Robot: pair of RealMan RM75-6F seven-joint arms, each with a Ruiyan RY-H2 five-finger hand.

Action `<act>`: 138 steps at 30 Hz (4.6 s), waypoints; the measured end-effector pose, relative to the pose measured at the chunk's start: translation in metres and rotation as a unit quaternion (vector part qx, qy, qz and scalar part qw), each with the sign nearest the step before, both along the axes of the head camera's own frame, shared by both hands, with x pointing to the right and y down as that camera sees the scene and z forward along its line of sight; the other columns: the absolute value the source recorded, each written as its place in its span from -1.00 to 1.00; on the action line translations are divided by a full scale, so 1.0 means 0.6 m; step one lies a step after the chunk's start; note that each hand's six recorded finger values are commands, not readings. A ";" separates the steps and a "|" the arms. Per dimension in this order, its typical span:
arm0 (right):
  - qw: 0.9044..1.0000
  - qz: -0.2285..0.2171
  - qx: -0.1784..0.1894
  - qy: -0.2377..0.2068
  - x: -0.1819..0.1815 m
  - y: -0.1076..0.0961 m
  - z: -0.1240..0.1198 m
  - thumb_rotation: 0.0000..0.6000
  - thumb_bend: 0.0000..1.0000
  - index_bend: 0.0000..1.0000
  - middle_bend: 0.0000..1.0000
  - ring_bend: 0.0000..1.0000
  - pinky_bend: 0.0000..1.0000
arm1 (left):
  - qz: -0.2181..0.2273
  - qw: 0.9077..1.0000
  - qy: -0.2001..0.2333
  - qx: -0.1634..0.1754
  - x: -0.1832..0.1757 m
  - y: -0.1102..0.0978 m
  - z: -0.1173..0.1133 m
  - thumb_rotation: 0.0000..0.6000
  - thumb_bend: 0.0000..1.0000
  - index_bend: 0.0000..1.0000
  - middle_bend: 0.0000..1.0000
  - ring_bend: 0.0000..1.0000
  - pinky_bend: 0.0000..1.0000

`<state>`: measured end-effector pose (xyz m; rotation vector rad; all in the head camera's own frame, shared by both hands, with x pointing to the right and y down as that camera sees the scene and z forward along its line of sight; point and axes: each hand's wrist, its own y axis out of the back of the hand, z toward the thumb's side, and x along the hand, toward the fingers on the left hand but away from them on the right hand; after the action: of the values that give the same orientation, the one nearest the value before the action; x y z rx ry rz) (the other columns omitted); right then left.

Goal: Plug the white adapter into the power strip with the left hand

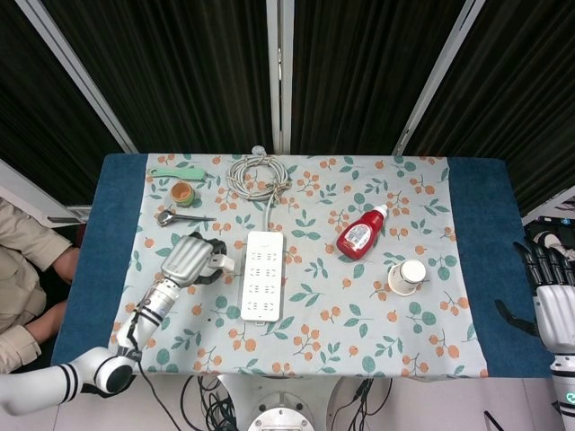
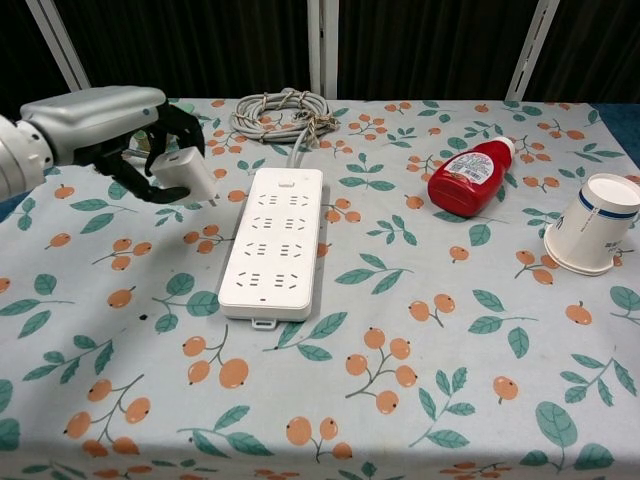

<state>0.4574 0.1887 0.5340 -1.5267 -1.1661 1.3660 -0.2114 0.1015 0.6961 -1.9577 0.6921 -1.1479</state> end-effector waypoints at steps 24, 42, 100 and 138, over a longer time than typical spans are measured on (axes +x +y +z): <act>1.000 0.004 -0.004 0.001 0.013 -0.005 -0.002 1.00 -0.68 -1.00 -1.00 -1.00 -1.00 | -0.002 0.998 -0.054 -0.036 0.175 -0.041 0.022 1.00 -0.26 0.41 0.58 0.23 -0.27; 1.000 0.008 -0.003 0.000 0.018 -0.003 -0.003 1.00 -0.68 -1.00 -1.00 -1.00 -1.00 | -0.015 0.997 -0.070 -0.029 0.176 -0.042 0.032 1.00 -0.27 0.40 0.58 0.22 -0.31; 1.000 0.022 0.003 0.001 0.031 0.011 -0.006 1.00 -0.68 -1.00 -1.00 -1.00 -1.00 | 0.088 0.978 -0.188 -0.008 0.220 -0.054 0.043 1.00 -0.08 0.68 0.90 0.53 -0.38; 1.000 0.025 0.004 0.000 0.030 0.013 -0.005 1.00 -0.68 -1.00 -1.00 -1.00 -1.00 | 0.071 0.982 -0.173 0.011 0.217 -0.046 0.042 1.00 -0.77 -0.15 0.17 0.01 -0.43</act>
<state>0.4757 0.1963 0.5309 -1.5006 -1.2147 1.3923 -0.0814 0.0740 0.7212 -1.6985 0.3732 -1.3393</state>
